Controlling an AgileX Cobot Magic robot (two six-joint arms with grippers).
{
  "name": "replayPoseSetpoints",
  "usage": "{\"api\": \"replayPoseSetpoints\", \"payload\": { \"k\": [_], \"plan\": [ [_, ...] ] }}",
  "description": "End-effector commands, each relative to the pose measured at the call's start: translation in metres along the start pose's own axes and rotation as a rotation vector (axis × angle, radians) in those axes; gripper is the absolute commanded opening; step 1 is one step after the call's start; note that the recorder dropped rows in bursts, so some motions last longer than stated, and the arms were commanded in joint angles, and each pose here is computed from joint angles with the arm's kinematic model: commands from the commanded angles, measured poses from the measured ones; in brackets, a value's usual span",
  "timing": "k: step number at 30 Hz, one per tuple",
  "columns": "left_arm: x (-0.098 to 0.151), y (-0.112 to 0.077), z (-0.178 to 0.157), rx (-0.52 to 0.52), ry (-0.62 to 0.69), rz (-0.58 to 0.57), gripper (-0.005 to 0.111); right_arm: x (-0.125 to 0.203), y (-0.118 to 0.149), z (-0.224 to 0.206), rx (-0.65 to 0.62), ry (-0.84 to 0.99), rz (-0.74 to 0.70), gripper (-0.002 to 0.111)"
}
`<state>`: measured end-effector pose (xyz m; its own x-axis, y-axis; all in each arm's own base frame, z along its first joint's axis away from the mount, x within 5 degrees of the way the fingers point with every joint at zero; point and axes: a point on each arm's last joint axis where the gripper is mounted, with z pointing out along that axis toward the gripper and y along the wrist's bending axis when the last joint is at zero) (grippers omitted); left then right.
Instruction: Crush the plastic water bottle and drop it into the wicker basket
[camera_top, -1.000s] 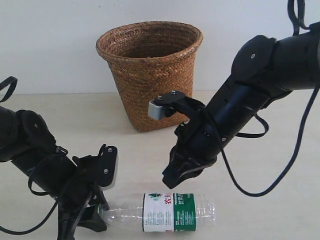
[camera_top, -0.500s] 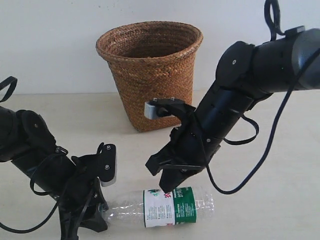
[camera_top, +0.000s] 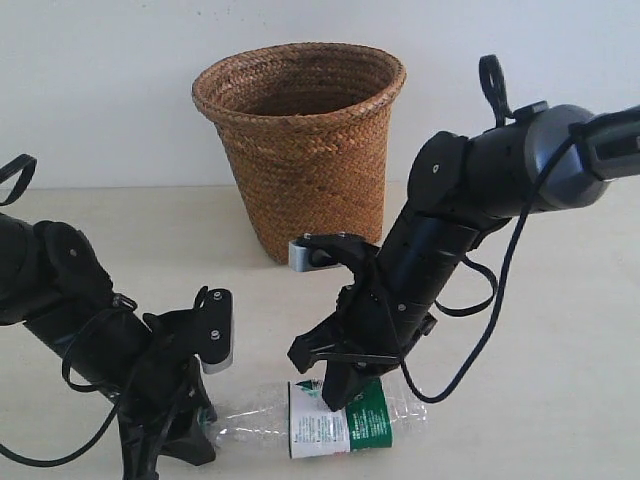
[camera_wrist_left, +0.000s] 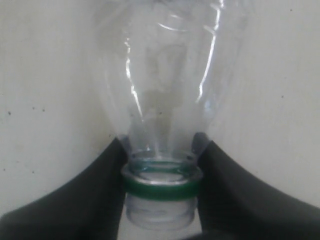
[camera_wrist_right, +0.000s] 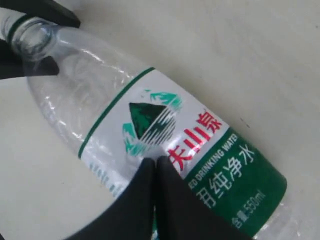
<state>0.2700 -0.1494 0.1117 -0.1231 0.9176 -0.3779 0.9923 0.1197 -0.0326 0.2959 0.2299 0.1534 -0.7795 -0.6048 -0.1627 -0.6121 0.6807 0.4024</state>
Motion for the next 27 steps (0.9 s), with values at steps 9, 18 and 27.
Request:
{"api": "replayPoseSetpoints", "payload": {
  "k": [9, 18, 27],
  "plan": [
    [-0.001, -0.002, 0.001, 0.01, -0.003, -0.03, 0.004, 0.005, -0.036, 0.054, 0.088, 0.242, 0.047, 0.0],
    [-0.001, -0.002, 0.001, 0.008, 0.001, -0.024, 0.004, 0.002, -0.044, 0.064, 0.098, 0.29, 0.076, 0.0],
    [-0.001, -0.002, 0.001, 0.008, 0.001, -0.042, 0.004, -0.018, -0.027, 0.034, 0.052, 0.266, 0.07, 0.0]
  ]
}}
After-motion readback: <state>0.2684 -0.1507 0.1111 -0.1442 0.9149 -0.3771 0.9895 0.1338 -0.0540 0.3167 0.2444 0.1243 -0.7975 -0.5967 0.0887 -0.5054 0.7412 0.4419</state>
